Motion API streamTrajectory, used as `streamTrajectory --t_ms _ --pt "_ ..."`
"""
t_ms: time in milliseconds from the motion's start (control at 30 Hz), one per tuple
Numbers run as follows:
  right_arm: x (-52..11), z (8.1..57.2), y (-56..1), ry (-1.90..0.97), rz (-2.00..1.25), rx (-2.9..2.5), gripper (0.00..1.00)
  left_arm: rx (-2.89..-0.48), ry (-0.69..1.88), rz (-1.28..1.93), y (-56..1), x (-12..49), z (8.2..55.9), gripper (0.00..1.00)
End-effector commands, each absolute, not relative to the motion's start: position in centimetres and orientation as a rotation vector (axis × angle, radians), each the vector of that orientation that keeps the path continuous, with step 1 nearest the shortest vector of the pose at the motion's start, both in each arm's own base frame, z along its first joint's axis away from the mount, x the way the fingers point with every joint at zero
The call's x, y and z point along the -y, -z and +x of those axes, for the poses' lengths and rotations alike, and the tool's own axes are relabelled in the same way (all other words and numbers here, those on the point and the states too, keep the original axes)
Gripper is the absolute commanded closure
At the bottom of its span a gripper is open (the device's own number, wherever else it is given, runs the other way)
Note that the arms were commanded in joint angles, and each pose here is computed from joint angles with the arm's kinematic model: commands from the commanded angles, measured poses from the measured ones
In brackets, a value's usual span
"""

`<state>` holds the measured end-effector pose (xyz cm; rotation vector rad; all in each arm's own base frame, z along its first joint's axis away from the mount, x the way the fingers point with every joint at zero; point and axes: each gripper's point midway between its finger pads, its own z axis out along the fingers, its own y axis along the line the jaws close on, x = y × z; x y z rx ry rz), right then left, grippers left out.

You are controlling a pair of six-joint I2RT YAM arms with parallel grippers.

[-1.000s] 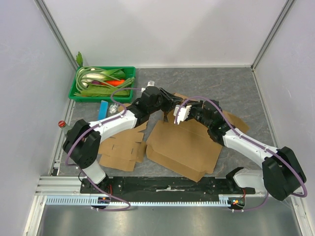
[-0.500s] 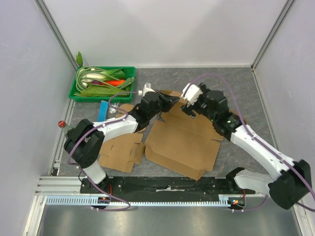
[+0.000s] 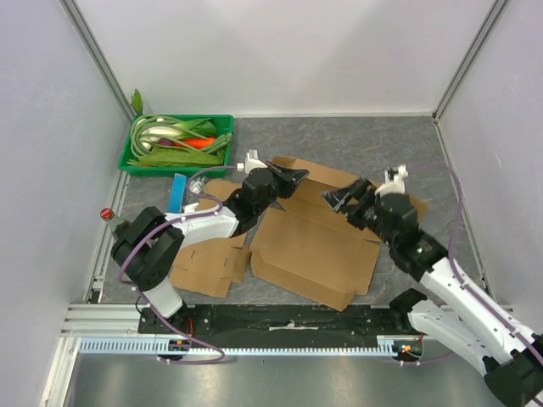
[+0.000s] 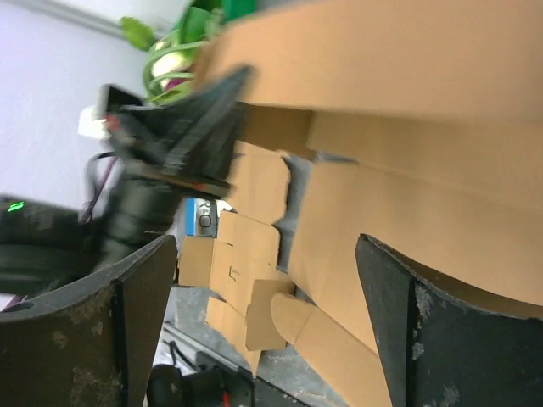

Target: Fold the paper box

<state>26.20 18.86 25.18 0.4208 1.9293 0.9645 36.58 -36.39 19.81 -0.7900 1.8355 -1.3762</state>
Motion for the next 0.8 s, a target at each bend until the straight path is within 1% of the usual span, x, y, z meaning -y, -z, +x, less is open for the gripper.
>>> streamTrajectory --t_ms 0,33,67,200,233,300,333,400,500,600,633,767 --pt "-16.9 26.9 -25.8 -1.281 0.924 -1.588 0.09 -1.775 1.404 -0.834 -20.2 35.9 36.7 0.98" --pt "-16.6 27.1 -26.4 -1.312 0.936 -1.524 0.12 -1.766 1.413 -0.833 -20.2 35.8 36.7 0.98" --pt "-16.1 27.4 -25.6 -1.280 0.963 -1.511 0.15 -1.764 1.420 -0.840 -20.2 35.8 36.6 0.98" --pt "-14.7 28.3 -23.6 -1.205 1.034 -1.465 0.16 -1.765 1.423 -0.831 -20.0 35.7 36.4 0.98" --pt "-14.5 28.6 -24.4 -1.241 1.032 -1.406 0.18 -1.769 1.423 -0.828 -19.9 35.7 36.3 0.98" --pt "-14.3 29.1 -22.9 -1.211 1.051 -1.412 0.19 -1.764 1.435 -0.818 -20.1 35.8 36.2 0.98" --pt "-14.5 29.3 -23.3 -1.236 1.051 -1.390 0.20 -1.767 1.434 -0.816 -19.9 35.8 36.2 0.98" --pt "-14.3 30.0 -22.3 -1.223 1.083 -1.398 0.21 -1.764 1.433 -0.811 -19.6 35.6 36.0 0.98" --pt "-13.6 30.6 -22.6 -1.247 1.126 -1.330 0.25 -1.753 1.463 -0.808 -19.6 35.5 35.7 0.98" --pt "-12.7 31.1 -22.5 -1.198 1.161 -1.304 0.32 -1.753 1.477 -0.795 -19.6 35.6 35.6 0.98" --pt "-12.3 31.2 -22.8 -1.185 1.171 -1.280 0.37 -1.755 1.477 -0.794 -19.5 35.7 35.5 0.98" --pt "-11.7 31.6 -22.9 -1.156 1.192 -1.257 0.47 -1.758 1.470 -0.796 -19.3 35.7 35.6 0.98"
